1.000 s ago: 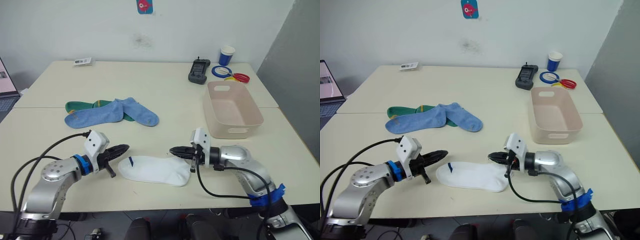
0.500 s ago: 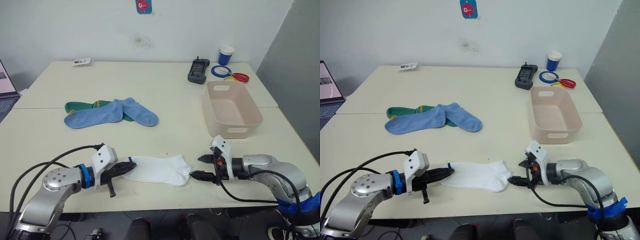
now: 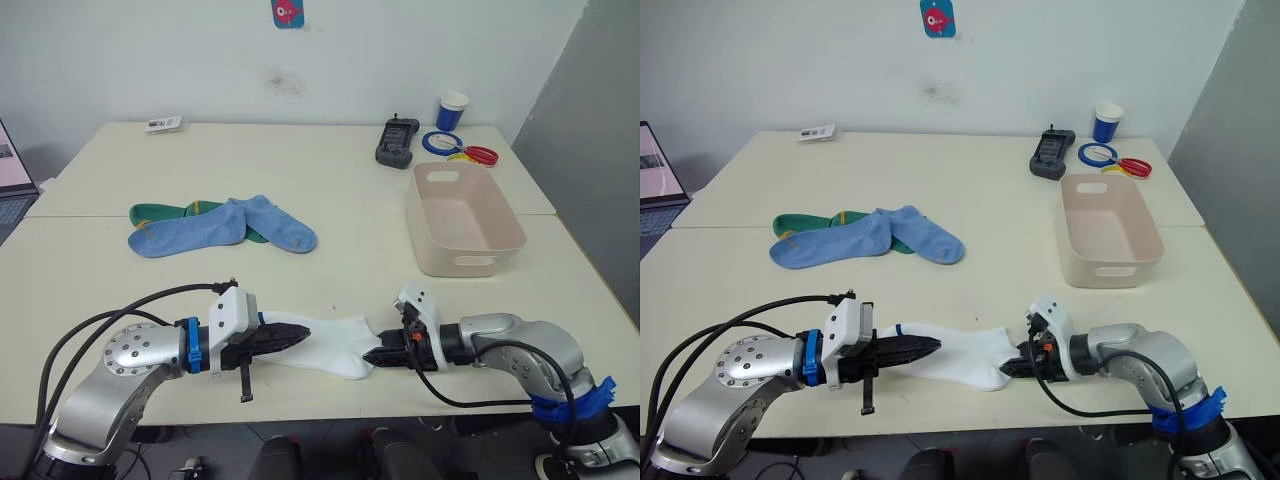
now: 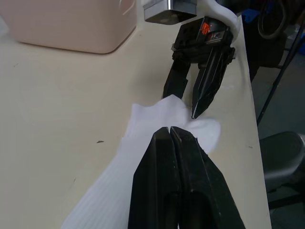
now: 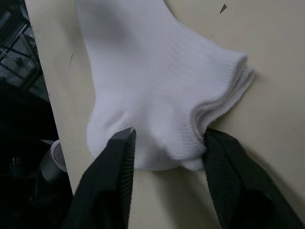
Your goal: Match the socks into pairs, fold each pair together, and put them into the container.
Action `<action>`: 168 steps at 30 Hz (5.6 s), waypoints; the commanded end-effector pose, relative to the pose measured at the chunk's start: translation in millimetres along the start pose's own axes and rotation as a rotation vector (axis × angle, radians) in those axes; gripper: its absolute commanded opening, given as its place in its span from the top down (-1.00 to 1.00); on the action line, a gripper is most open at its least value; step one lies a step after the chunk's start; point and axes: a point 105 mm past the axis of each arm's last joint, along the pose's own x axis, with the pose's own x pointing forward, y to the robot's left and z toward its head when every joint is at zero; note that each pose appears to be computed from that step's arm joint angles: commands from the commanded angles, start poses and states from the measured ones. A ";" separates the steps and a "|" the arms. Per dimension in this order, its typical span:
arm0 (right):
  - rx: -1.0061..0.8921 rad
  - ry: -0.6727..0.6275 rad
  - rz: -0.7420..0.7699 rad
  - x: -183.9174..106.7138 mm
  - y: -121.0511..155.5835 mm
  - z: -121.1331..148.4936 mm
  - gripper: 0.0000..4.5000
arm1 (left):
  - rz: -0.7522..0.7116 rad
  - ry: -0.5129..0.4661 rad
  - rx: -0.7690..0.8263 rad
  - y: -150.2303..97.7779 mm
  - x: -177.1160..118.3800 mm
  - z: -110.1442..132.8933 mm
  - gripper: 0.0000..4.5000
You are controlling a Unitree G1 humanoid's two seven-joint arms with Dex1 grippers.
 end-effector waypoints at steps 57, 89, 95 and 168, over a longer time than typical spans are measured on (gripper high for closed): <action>-0.006 0.085 0.106 -43.0 -53.1 8.0 1.00 | 0.100 0.302 -0.039 27.8 4.5 -72.8 0.99; 0.054 -0.055 0.380 16.6 31.5 83.4 1.00 | 0.093 0.367 -0.087 18.9 7.2 -83.4 0.99; 0.038 -0.062 0.429 37.1 40.4 92.4 1.00 | 0.103 0.371 -0.094 16.0 6.3 -84.1 0.99; -0.565 -0.184 0.221 73.7 -1.1 34.4 0.99 | 0.005 0.121 -0.116 35.1 6.8 0.9 1.00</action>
